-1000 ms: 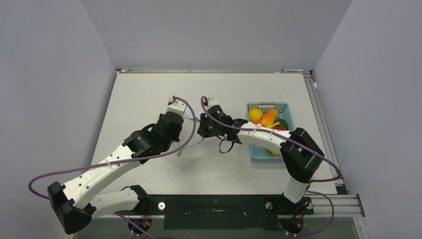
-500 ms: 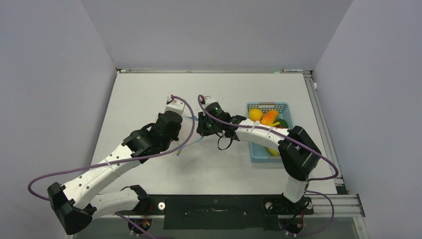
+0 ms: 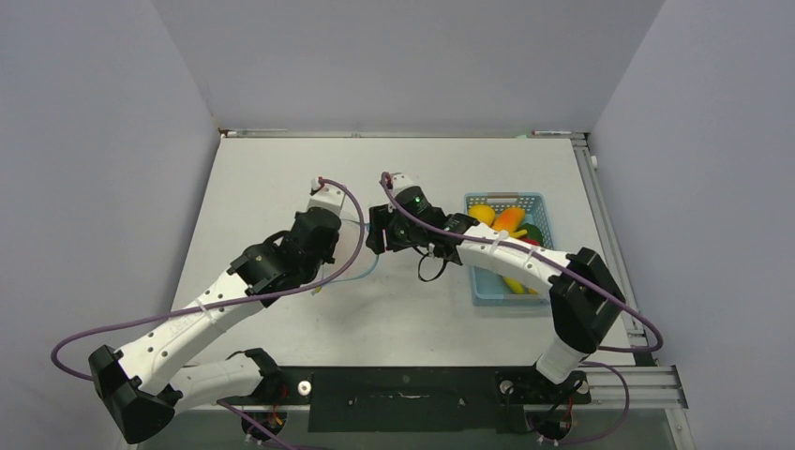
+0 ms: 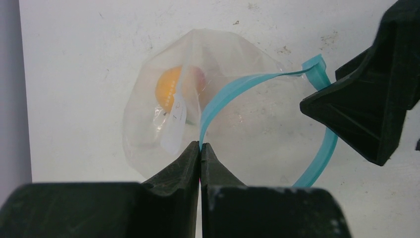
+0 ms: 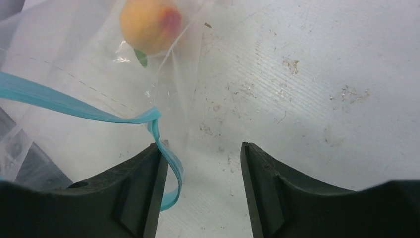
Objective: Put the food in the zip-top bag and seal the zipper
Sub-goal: Adjust the zipper food storage bag at the center of the board.
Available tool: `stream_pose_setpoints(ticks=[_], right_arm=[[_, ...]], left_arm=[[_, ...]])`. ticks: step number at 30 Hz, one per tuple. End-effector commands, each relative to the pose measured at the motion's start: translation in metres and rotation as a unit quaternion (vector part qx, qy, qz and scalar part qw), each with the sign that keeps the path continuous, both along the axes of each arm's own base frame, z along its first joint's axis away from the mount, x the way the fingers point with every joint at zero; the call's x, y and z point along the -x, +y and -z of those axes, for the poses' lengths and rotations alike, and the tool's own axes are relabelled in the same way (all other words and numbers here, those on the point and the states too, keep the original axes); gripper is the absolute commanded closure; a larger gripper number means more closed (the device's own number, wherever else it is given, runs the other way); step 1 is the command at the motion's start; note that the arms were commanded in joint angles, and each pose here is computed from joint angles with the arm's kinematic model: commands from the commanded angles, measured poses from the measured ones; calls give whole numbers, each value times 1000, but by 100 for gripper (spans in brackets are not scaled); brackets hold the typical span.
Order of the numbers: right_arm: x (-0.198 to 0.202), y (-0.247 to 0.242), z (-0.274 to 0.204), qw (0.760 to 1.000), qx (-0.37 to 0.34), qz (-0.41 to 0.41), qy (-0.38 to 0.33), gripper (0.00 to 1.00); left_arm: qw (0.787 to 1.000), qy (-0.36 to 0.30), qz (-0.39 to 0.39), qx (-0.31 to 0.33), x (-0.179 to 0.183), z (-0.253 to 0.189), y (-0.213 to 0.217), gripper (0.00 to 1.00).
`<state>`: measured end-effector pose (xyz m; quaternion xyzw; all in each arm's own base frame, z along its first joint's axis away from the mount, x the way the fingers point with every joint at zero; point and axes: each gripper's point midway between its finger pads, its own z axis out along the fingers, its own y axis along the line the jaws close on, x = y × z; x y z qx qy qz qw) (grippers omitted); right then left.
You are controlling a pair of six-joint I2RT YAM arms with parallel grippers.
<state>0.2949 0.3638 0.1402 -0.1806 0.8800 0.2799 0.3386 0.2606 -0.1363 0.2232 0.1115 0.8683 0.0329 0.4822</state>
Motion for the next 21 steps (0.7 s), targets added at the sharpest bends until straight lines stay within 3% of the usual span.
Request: stream_pose_setpoints(ticks=[1,9,21], right_arm=[[-5,-9,-62,998,-25,15,-63,42],[-8,-46,-105,991,-7,64,-118,24],[-22,-126,-164,960,59,178,-206,11]], left_arm=[[999,-31,-11,30,-6,-17,-1,100],[999,-33,-10,32,-5,-19,-1,100],[999,-31,-7,33,-5,-18,-2,100]])
